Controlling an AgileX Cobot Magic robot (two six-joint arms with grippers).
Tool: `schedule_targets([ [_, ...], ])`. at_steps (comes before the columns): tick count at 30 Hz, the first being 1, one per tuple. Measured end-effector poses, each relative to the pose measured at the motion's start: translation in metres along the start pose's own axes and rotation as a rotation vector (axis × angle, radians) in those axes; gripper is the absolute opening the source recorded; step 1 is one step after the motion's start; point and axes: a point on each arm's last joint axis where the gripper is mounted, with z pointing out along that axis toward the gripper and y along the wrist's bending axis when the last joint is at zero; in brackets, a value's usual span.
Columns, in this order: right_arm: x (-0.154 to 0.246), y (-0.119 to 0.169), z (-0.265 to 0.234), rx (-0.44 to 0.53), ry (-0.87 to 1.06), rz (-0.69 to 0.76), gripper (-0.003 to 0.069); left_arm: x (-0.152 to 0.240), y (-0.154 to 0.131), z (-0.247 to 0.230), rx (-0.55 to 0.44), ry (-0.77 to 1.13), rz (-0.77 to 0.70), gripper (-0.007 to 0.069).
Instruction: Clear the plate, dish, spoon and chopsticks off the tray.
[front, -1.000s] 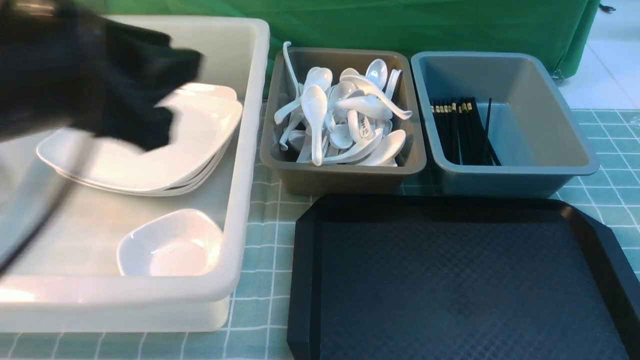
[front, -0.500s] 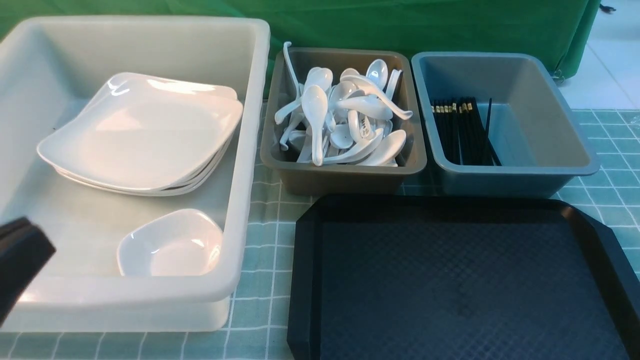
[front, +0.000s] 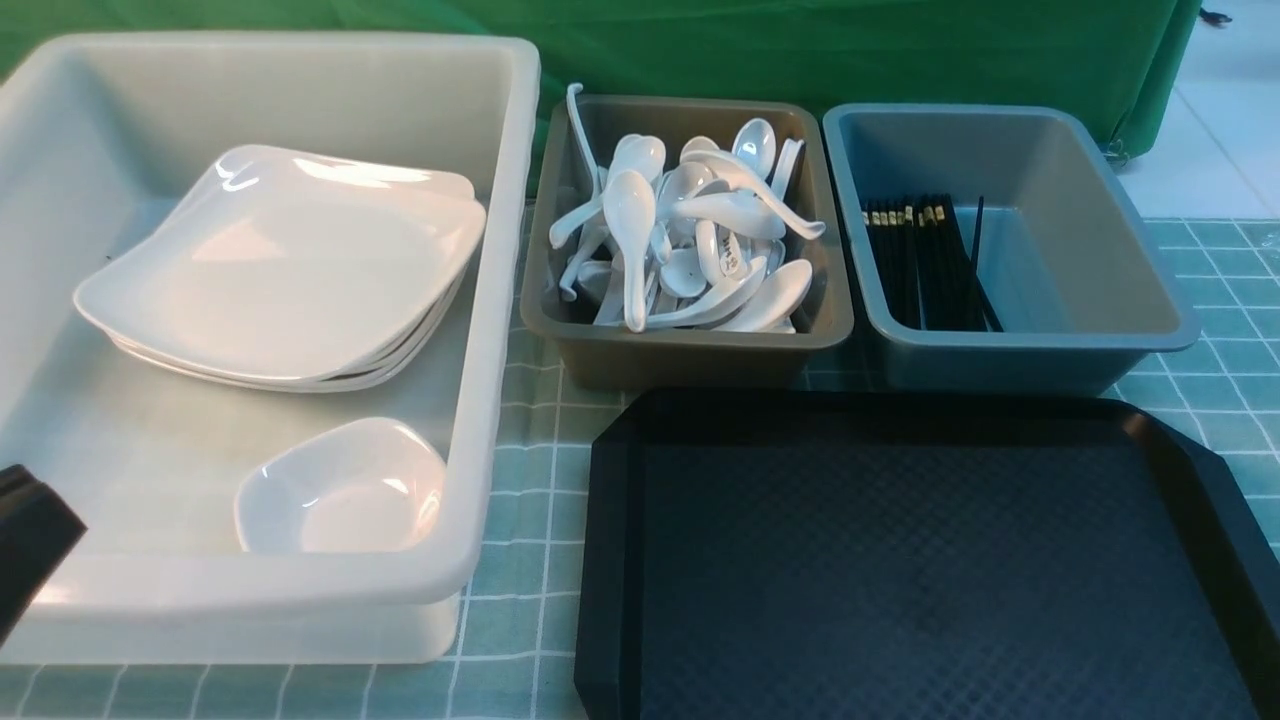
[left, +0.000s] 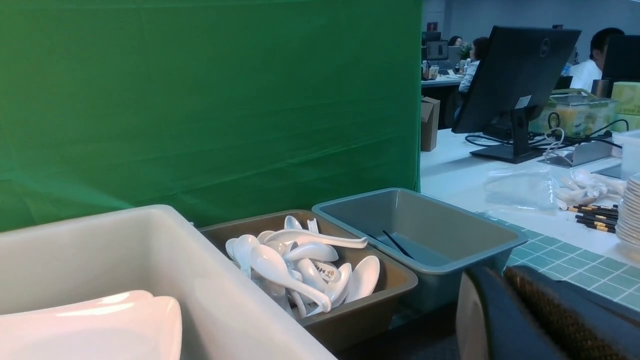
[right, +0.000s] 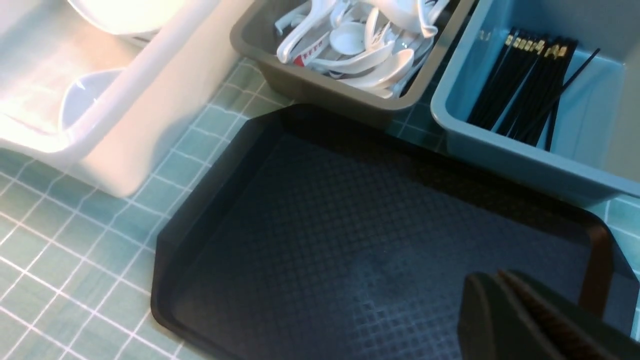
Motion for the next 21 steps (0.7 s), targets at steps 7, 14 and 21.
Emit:
schedule_targets([
  [7,0.001,-0.005,-0.002,0.039,-0.008,0.036,0.0047,0.000,0.000,0.000,0.000,0.000,0.000,0.0011],
  [14,0.052,-0.013,-0.015,0.233,-0.086,0.026,0.0016,0.000,0.000,0.000,0.000,-0.001,0.001,0.0011],
  [21,0.141,-0.014,0.030,0.368,-0.237,0.001,0.0016,0.000,0.000,0.000,0.000,-0.001,0.001,0.0011],
])
